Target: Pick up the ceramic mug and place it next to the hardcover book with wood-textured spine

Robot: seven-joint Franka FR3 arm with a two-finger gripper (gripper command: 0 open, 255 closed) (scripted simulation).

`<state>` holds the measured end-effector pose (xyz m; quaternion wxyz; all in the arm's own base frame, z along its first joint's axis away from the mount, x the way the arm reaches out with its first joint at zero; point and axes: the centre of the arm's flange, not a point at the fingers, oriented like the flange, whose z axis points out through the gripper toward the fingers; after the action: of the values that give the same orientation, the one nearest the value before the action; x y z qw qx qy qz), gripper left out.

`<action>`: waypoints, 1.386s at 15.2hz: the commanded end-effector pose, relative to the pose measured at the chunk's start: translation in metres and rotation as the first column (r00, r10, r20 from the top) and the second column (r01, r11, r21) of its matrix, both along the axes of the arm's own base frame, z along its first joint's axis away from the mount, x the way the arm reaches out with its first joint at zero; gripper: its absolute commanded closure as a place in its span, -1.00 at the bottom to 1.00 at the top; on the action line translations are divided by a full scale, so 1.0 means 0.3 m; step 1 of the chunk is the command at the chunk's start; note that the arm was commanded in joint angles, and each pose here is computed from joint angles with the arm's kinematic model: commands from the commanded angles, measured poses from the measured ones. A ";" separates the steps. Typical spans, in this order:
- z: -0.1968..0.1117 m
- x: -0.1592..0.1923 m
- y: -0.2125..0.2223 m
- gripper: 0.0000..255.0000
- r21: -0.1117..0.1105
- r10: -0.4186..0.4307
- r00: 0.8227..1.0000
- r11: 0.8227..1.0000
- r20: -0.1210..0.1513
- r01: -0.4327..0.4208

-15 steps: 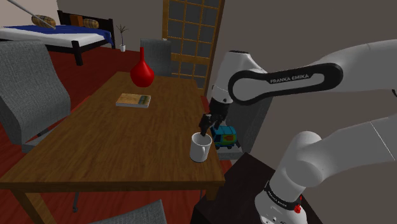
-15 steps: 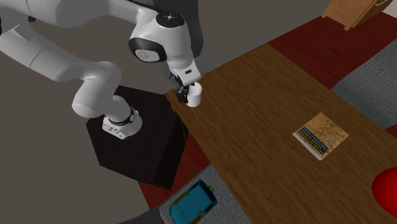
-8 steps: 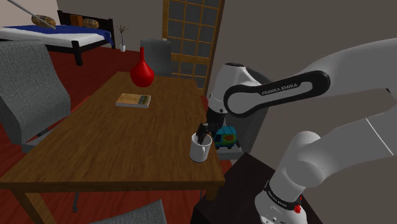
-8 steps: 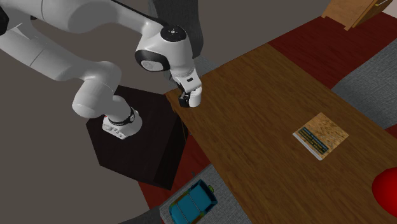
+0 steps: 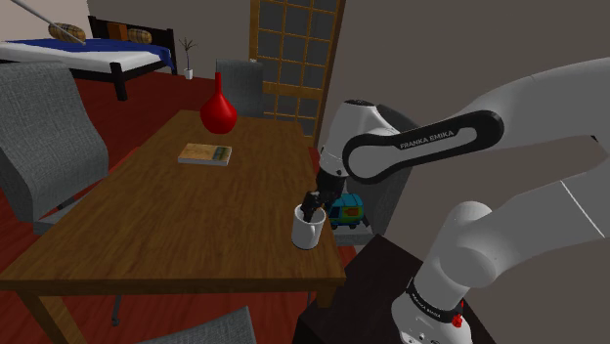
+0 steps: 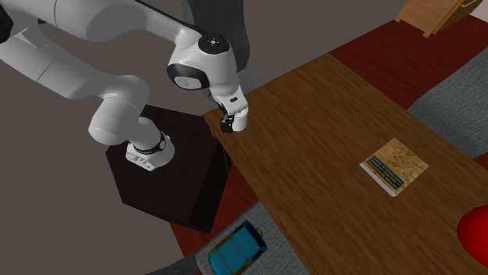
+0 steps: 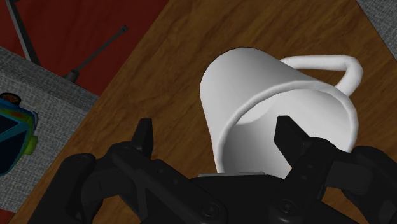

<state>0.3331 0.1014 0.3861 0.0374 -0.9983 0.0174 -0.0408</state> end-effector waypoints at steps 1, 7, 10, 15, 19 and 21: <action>0.000 0.000 0.000 1.00 0.000 0.000 1.000 1.000 0.000 0.000; 0.000 0.000 0.000 1.00 0.000 0.000 1.000 1.000 0.000 0.000; 0.000 0.000 0.000 1.00 0.000 0.000 1.000 1.000 0.000 0.000; 0.088 0.000 0.000 1.00 0.000 0.000 1.000 1.000 0.000 0.000; 0.158 0.000 0.000 1.00 0.000 0.000 1.000 1.000 0.000 0.000; 0.194 0.000 0.000 1.00 0.000 0.000 1.000 1.000 0.000 0.000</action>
<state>0.3340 0.1016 0.4384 0.0374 -0.9983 0.0174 -0.0410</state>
